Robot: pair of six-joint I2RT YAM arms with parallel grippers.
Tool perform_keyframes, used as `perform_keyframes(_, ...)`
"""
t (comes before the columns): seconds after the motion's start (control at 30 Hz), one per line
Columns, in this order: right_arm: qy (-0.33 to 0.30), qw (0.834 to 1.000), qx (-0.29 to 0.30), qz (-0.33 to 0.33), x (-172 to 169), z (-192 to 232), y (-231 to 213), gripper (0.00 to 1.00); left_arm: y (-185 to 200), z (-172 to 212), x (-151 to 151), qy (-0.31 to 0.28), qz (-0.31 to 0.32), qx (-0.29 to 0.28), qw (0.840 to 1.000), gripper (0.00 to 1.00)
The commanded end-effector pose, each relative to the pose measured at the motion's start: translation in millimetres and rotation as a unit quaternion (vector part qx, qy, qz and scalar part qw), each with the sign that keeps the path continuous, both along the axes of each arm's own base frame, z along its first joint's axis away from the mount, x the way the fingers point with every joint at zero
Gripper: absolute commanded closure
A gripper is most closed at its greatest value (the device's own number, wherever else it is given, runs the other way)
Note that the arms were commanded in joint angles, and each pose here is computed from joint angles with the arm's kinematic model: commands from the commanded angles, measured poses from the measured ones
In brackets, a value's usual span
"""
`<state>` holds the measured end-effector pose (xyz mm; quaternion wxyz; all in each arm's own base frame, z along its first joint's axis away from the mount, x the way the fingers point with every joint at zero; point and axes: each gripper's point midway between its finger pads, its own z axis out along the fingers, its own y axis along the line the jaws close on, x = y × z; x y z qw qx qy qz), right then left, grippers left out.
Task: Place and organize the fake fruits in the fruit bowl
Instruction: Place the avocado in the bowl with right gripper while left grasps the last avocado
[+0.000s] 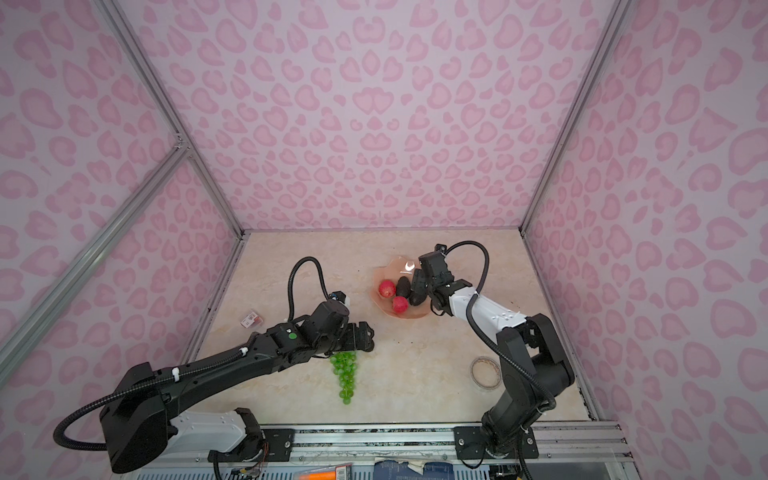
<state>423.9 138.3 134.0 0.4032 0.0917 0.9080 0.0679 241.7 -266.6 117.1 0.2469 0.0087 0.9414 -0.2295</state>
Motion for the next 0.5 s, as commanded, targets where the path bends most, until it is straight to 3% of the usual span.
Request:
perform_keyframes(0.0, -0.023, 1.000, -0.001, 0.002, -4.9, 17.8, -7.5, 0.18, -1.6, -10.1, 0.3, 0.028, 0.032, 0.012, 0.999, 0.06)
perform_keyframes(0.17, -0.045, 0.999, 0.012, 0.005, -20.7, 37.3, -20.4, 0.14, 0.6, -35.2, -3.4, 0.059, 0.054, 0.048, 0.996, 0.08)
perform_keyframes(0.47, -0.062, 0.998, 0.023, -0.006, -42.4, 48.9, -45.7, 0.14, -17.7, -54.9, 17.4, 0.068, 0.051, 0.082, 0.993, 0.08)
